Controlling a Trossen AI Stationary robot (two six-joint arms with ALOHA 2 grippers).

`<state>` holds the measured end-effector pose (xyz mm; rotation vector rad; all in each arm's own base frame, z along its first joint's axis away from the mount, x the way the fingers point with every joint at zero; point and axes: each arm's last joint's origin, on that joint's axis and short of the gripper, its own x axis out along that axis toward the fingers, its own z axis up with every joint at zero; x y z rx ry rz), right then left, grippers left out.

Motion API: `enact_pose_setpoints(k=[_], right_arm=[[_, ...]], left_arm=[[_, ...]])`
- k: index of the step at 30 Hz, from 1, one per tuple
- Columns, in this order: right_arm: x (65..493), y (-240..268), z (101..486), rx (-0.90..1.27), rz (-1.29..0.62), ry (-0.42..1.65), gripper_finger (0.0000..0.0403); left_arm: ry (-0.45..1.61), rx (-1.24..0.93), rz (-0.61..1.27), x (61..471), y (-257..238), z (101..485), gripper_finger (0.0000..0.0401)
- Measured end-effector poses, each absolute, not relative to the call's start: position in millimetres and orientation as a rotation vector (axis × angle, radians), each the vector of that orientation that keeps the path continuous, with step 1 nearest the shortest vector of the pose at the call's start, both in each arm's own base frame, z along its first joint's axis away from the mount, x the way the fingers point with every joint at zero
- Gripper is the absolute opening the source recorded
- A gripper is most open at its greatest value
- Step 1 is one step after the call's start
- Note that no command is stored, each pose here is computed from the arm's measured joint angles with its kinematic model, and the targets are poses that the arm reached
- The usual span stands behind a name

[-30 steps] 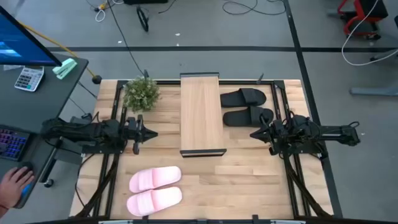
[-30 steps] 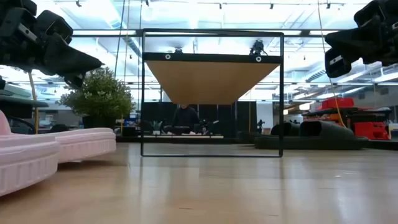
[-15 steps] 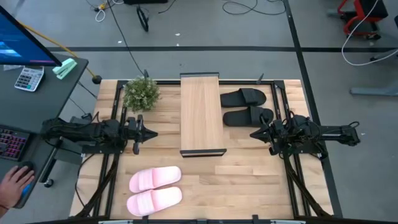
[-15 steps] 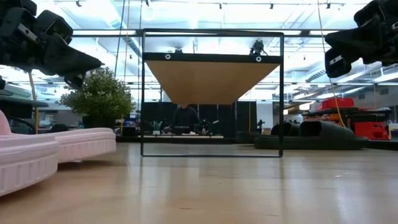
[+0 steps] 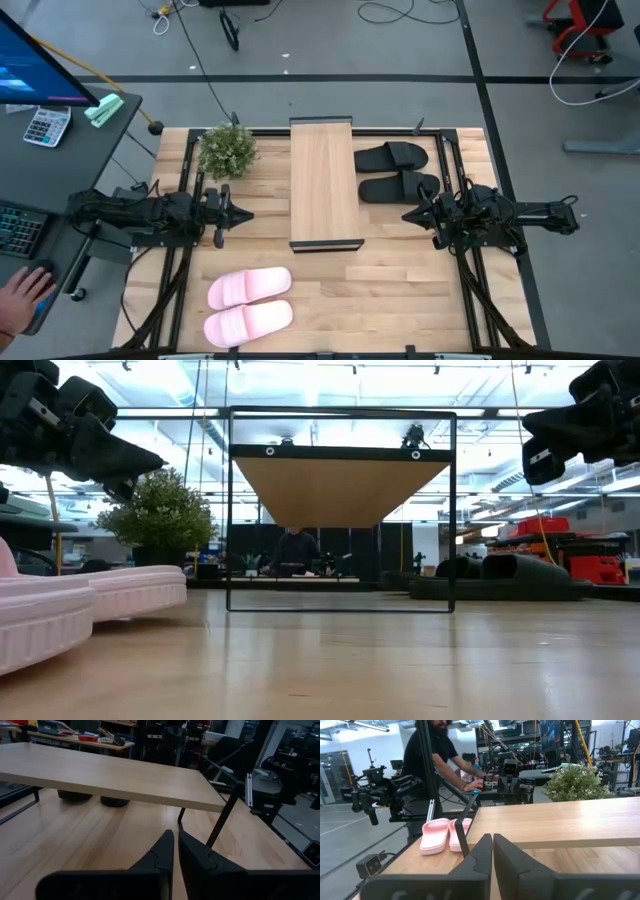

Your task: Pick and place slides into the shelf

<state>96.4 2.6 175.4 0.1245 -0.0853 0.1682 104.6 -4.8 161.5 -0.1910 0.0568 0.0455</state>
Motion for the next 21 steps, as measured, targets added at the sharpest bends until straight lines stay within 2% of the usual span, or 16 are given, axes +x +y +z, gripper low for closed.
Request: enact_pose_setpoints(k=[14,21], right_arm=[[96.4,2.6,175.3,0.125,0.168,-0.085,0.0023],[96.4,2.6,175.4,0.125,0.168,-0.085,0.0023]], left_arm=[[0.055,-0.191,0.045,104.5,-4.8,161.7,0.0039],[0.055,-0.191,0.045,104.5,-4.8,161.7,0.0031]])
